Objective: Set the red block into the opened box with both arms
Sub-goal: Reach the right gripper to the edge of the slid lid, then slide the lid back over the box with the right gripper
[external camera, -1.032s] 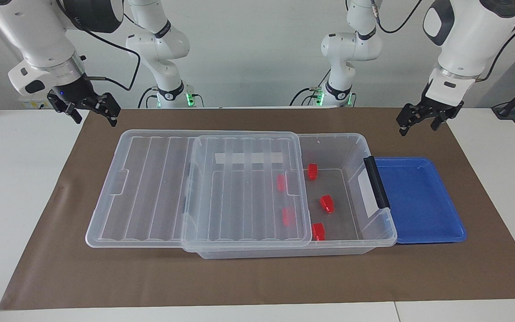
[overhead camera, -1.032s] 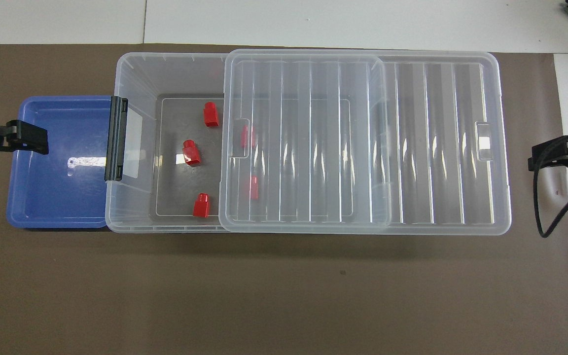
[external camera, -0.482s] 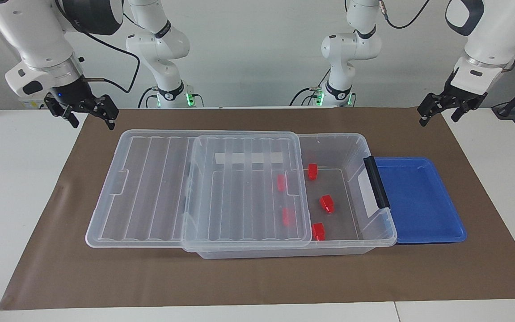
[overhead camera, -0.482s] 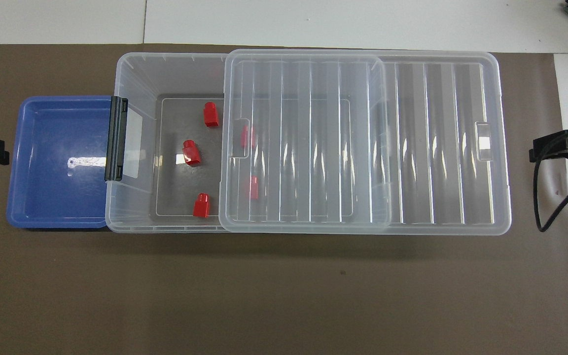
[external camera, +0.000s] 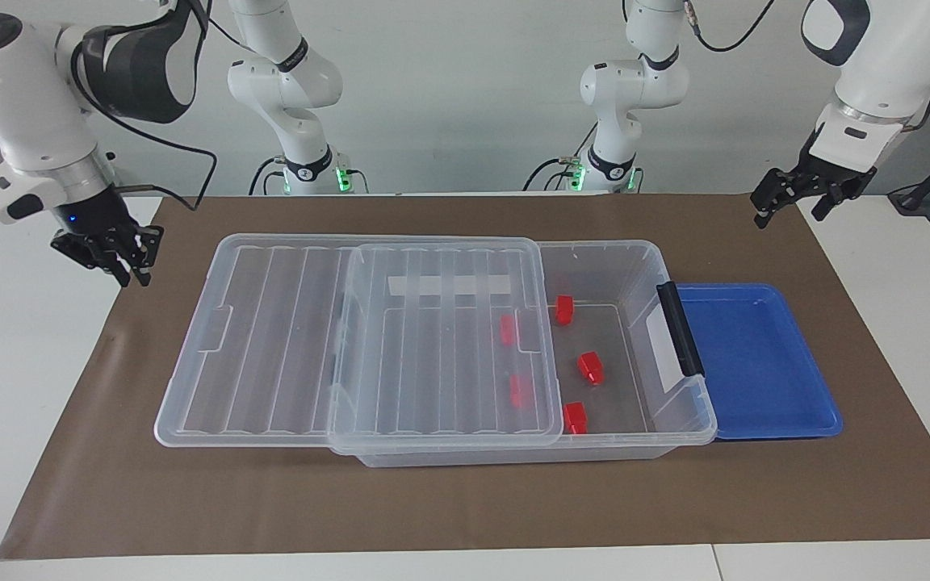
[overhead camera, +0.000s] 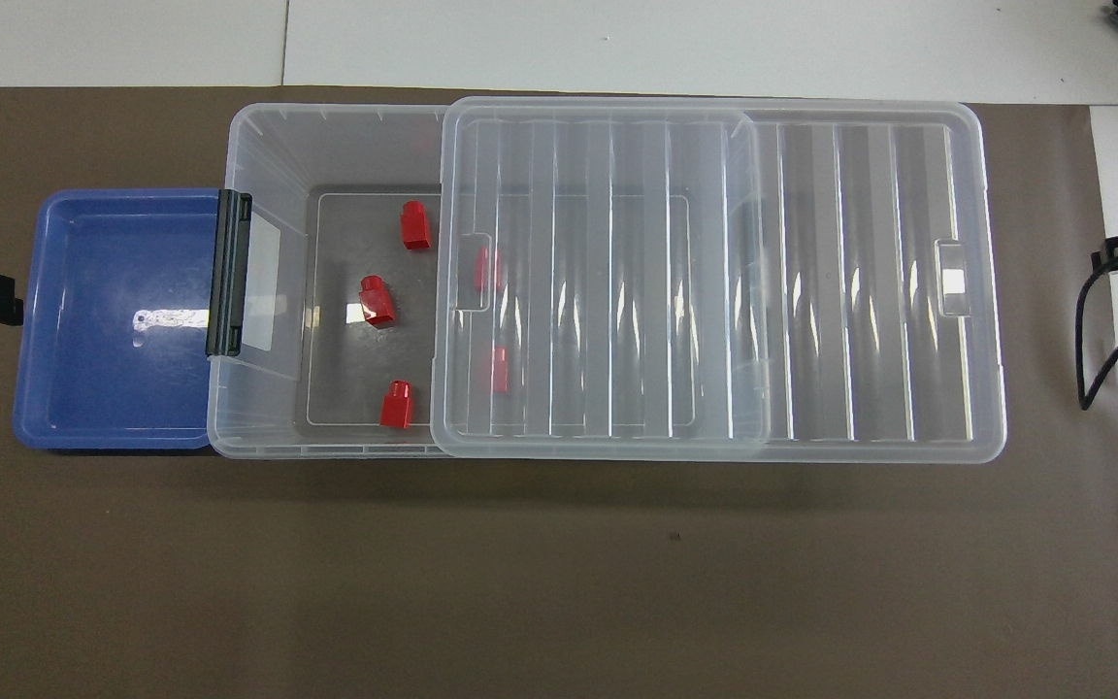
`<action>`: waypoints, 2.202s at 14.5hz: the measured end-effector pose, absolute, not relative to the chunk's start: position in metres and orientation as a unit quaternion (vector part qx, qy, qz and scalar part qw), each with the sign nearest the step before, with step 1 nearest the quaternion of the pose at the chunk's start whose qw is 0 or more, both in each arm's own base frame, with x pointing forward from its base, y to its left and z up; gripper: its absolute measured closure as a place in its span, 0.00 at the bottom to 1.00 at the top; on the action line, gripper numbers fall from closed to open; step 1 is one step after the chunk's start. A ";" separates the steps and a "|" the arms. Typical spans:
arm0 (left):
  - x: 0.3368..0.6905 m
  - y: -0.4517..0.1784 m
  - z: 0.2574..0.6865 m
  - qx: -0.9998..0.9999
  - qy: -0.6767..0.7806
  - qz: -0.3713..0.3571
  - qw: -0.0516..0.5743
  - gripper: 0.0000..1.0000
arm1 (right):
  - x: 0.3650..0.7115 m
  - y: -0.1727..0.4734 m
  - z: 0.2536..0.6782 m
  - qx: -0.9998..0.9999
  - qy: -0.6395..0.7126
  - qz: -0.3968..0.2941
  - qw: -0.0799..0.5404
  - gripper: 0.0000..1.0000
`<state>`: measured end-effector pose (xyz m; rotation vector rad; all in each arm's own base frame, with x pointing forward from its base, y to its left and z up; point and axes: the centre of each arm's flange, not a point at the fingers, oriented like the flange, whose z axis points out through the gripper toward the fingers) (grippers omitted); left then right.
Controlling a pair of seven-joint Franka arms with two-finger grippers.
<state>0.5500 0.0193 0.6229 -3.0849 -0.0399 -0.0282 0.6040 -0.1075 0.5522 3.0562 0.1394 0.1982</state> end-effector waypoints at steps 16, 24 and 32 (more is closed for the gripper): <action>0.550 0.012 0.623 -1.000 -0.007 -0.010 0.028 0.00 | 0.665 -0.025 0.461 0.990 0.086 0.102 -0.054 0.99; 0.550 0.011 0.623 -1.000 -0.006 -0.010 0.028 0.00 | 0.665 0.057 0.453 0.991 0.062 0.088 -0.085 0.99; 0.550 0.005 0.623 -1.000 0.000 -0.011 0.028 0.00 | 0.661 0.081 0.449 0.989 0.048 0.082 -0.114 0.99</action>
